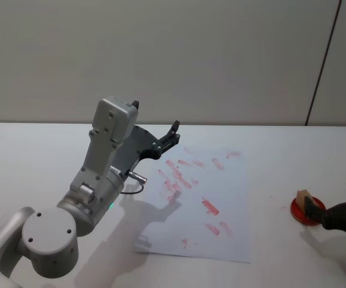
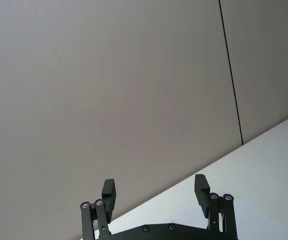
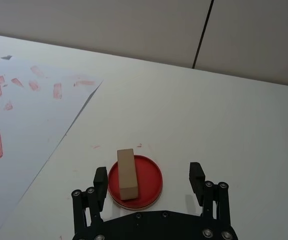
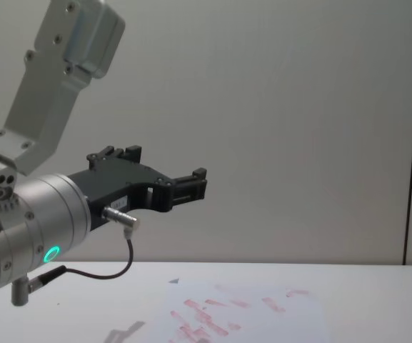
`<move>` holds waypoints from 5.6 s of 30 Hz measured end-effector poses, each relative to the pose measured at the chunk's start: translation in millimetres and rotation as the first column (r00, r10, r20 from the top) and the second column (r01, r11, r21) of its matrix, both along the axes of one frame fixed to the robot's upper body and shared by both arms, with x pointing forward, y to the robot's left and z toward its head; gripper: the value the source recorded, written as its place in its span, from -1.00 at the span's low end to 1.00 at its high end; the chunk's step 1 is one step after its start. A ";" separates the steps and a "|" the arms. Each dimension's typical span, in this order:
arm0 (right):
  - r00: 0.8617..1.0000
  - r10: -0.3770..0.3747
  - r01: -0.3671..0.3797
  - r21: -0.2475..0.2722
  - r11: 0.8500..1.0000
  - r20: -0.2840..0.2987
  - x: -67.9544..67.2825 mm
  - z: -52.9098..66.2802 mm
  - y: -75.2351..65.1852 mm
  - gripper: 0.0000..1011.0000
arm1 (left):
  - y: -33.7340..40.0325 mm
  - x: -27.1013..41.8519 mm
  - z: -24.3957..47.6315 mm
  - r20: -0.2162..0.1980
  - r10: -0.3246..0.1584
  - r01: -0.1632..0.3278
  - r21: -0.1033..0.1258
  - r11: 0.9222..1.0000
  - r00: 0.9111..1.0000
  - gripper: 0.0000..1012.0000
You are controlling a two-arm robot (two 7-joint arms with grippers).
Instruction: Use the one hand to pick up the stamp and affix it onto the A4 paper.
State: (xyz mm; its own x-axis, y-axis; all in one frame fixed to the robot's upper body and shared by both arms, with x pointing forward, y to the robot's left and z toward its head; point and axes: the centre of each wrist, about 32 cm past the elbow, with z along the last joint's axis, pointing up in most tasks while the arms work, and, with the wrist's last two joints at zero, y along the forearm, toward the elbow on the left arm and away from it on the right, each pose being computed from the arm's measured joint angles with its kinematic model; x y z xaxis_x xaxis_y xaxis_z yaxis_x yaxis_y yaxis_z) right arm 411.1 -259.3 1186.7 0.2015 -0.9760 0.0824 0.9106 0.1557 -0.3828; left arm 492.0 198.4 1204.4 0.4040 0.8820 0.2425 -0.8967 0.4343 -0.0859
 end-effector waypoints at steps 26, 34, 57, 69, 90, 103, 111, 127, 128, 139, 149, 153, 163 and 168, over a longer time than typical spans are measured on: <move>0.998 0.040 -0.043 -0.057 0.997 -0.046 20.1 -14.0 1.9 0.98 | 0.0 0.0 0.0 0.000 0.000 0.000 0.000 1.000 1.000 0.98; 0.998 0.046 -0.049 -0.063 0.997 -0.049 22.6 -15.3 2.1 0.69 | 0.0 0.0 0.0 0.000 0.000 0.000 0.000 1.000 1.000 0.98; 0.997 0.052 -0.056 -0.069 0.996 -0.052 25.2 -16.7 2.2 -0.50 | 0.0 0.0 0.0 0.000 0.000 0.000 0.000 1.000 1.000 0.98; 0.997 0.053 -0.056 -0.069 0.996 -0.052 25.5 -16.8 2.2 -0.59 | 0.0 0.0 0.0 0.000 0.000 0.000 0.000 1.000 1.000 0.98; 0.991 0.073 -0.080 0.058 0.995 0.116 36.9 -3.2 15.7 -0.59 | 0.0 0.0 0.0 0.000 0.000 0.000 0.000 1.000 1.000 0.98; 0.962 0.187 -0.217 0.140 0.966 0.199 47.1 13.6 35.5 -0.59 | 0.0 0.0 0.0 0.000 0.000 0.000 0.000 1.000 1.000 0.98; 0.935 0.298 -0.323 0.116 0.939 0.189 51.5 17.5 43.9 -0.59 | 0.0 0.0 0.0 0.000 0.000 0.000 0.000 1.000 1.000 0.98; 0.853 0.515 -0.515 -0.029 0.857 0.087 63.2 12.5 54.0 -0.59 | 0.0 0.0 0.0 0.000 0.000 0.000 0.000 1.000 1.000 0.98; 0.842 0.535 -0.533 -0.048 0.845 0.072 64.7 11.4 55.1 -0.59 | 0.0 0.0 0.0 0.000 0.000 0.000 0.000 1.000 1.000 0.98; 0.779 0.626 -0.622 -0.162 0.766 -0.036 73.9 -2.2 61.6 -0.59 | 0.0 0.0 0.0 0.000 0.000 0.000 0.000 1.000 1.000 0.98; 0.754 0.651 -0.654 -0.207 0.728 -0.092 80.3 -13.3 67.6 -0.59 | 0.0 0.0 0.0 0.000 0.000 0.000 0.000 1.000 1.000 0.98; 0.752 0.651 -0.656 -0.210 0.725 -0.102 81.9 -16.1 69.2 -0.59 | 0.0 0.0 0.0 0.000 0.000 0.000 0.000 1.000 1.000 0.98; 0.749 0.653 -0.660 -0.206 0.722 -0.112 85.0 -20.8 72.9 -0.59 | 0.0 0.0 0.0 0.000 0.000 0.000 0.000 1.000 1.000 0.98; 0.751 0.652 -0.657 -0.198 0.727 -0.102 86.4 -21.1 74.5 -0.59 | 0.0 0.0 0.0 0.000 0.000 0.000 0.000 1.000 1.000 0.98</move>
